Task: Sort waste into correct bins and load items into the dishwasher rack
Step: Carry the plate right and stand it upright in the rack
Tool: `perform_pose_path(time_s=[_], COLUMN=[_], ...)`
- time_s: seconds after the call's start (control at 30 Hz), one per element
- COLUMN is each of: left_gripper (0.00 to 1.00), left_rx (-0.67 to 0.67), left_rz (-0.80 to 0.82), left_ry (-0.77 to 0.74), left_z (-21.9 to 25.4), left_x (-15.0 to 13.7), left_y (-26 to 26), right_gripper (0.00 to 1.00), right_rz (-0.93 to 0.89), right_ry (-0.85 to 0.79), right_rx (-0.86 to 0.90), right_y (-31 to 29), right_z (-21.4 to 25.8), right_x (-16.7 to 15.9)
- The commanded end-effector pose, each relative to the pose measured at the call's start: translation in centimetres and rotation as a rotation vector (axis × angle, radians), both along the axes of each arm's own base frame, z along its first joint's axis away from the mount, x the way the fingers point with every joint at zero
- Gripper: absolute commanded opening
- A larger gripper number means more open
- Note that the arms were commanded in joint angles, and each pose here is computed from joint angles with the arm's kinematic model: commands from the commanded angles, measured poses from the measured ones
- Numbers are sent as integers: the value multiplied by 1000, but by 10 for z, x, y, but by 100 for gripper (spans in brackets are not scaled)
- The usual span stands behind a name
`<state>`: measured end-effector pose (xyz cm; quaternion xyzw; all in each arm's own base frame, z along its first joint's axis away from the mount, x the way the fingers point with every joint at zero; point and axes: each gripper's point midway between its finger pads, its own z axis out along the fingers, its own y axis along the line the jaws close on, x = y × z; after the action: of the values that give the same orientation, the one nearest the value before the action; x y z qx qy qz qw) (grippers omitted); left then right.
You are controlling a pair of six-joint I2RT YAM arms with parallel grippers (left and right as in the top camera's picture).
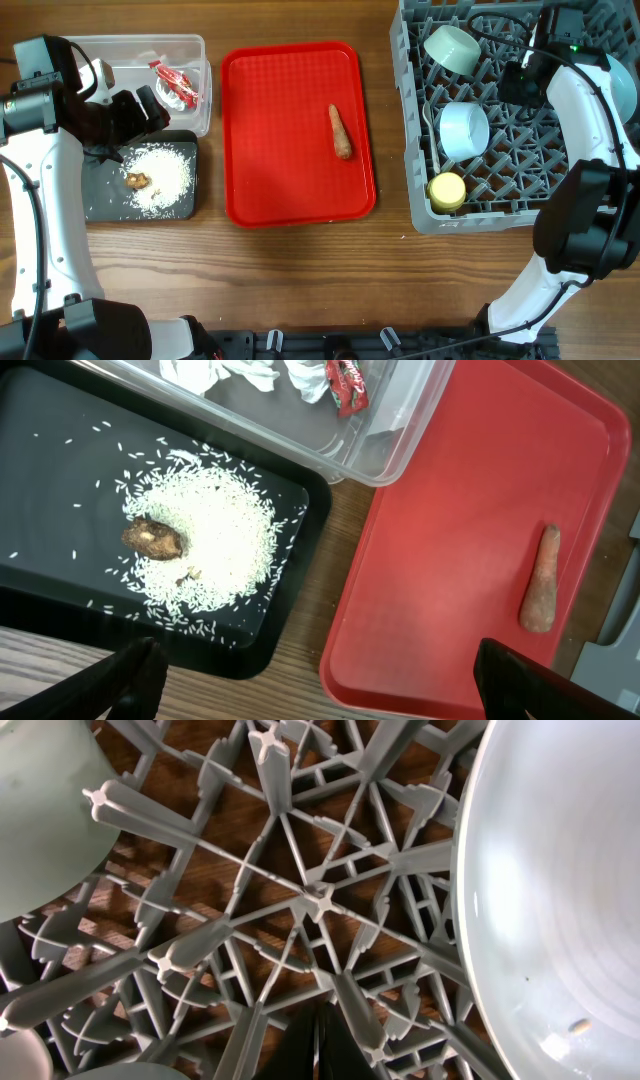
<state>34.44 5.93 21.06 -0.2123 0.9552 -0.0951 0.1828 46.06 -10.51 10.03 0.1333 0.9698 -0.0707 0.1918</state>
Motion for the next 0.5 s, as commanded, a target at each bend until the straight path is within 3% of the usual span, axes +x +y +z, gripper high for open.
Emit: perform_pose_path(time_s=[0.0, 0.17, 0.23, 0.27, 0.4, 0.47], left_gripper=[100, 100, 100, 100, 100, 100], left_rx=[4, 4, 4, 4, 3, 3], left_rz=[7, 7, 7, 7, 7, 7], left_ry=[-20, -20, -20, -20, -20, -20], left_z=[7, 7, 7, 7, 7, 7], left_x=[-2, -2, -2, -2, -2, -2], left_y=[1, 1, 1, 1, 1, 1], right_gripper=[4, 6, 46, 59, 76, 79], right_rz=[-25, -104, -152, -185, -277, -317], right_ry=[-17, -145, -221, -257, -358, -360], right_rx=[29, 63, 85, 95, 147, 191], right_y=[2, -2, -10, -17, -53, -70], right_z=[1, 53, 82, 96, 135, 138], right_x=[3, 4, -2, -6, -30, -44])
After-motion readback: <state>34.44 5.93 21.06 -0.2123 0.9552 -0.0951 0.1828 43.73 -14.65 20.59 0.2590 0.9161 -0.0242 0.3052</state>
